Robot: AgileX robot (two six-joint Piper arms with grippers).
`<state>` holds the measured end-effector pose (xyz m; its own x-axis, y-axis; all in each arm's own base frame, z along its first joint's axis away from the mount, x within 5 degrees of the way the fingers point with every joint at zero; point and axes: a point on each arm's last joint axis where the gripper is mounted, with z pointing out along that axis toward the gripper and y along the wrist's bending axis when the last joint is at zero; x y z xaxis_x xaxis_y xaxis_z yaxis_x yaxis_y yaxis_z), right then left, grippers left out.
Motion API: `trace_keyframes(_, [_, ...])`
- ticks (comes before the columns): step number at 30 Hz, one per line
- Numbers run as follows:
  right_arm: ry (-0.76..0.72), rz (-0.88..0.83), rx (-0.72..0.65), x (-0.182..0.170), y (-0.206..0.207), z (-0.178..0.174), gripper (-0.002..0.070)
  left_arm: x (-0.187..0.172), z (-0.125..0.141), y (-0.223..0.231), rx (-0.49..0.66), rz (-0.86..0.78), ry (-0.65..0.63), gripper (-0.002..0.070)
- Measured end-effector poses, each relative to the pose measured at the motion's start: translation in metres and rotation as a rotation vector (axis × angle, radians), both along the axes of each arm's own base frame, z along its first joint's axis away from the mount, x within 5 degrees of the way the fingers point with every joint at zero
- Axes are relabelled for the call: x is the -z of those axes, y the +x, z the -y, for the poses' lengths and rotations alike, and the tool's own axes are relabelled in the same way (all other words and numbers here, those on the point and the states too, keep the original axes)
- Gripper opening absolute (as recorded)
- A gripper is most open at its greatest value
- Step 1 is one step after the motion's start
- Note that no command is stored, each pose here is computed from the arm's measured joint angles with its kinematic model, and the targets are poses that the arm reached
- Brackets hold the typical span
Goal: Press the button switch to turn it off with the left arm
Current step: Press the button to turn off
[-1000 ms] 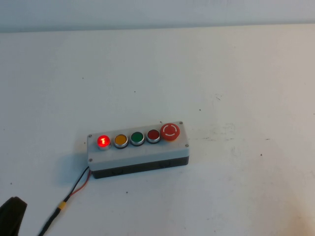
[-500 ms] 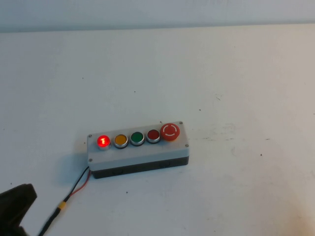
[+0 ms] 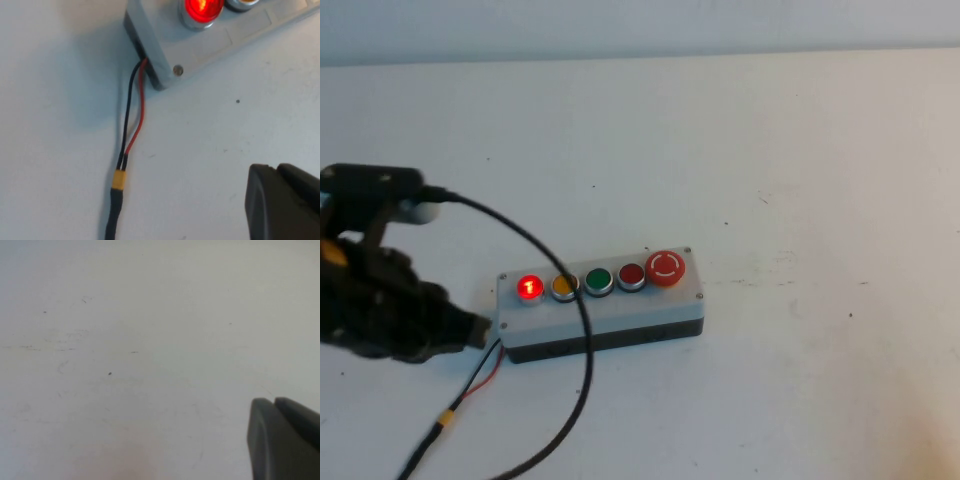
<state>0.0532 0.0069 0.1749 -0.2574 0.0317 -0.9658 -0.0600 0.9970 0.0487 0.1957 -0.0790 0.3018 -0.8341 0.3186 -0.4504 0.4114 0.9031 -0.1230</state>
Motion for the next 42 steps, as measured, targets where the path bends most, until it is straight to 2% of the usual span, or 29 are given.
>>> trace_keyframes(6, [0.000, 0.000, 0.000, 0.000, 0.000, 0.000, -0.0016, 0.010, 0.042, 0.055, 0.118, -0.092, 0.069, -0.0002])
trace_keyframes(10, [0.000, 0.000, 0.000, 0.000, 0.000, 0.000, -0.0016, 0.010, 0.054, 0.079, 0.142, -0.133, 0.106, -0.0002])
trace_keyframes(15, [0.000, 0.000, 0.000, 0.000, 0.000, 0.000, -0.0016, 0.011, 0.060, 0.097, 0.148, -0.140, 0.134, -0.0002])
trace_keyframes(22, [0.000, 0.000, 0.000, 0.000, 0.000, 0.000, -0.0016, 0.034, 0.066, 0.117, 0.152, -0.186, 0.167, -0.0002])
trace_keyframes(42, [0.000, 0.000, 0.000, 0.000, 0.000, 0.000, -0.0016, 0.049, 0.068, 0.131, 0.147, -0.162, 0.199, -0.0002])
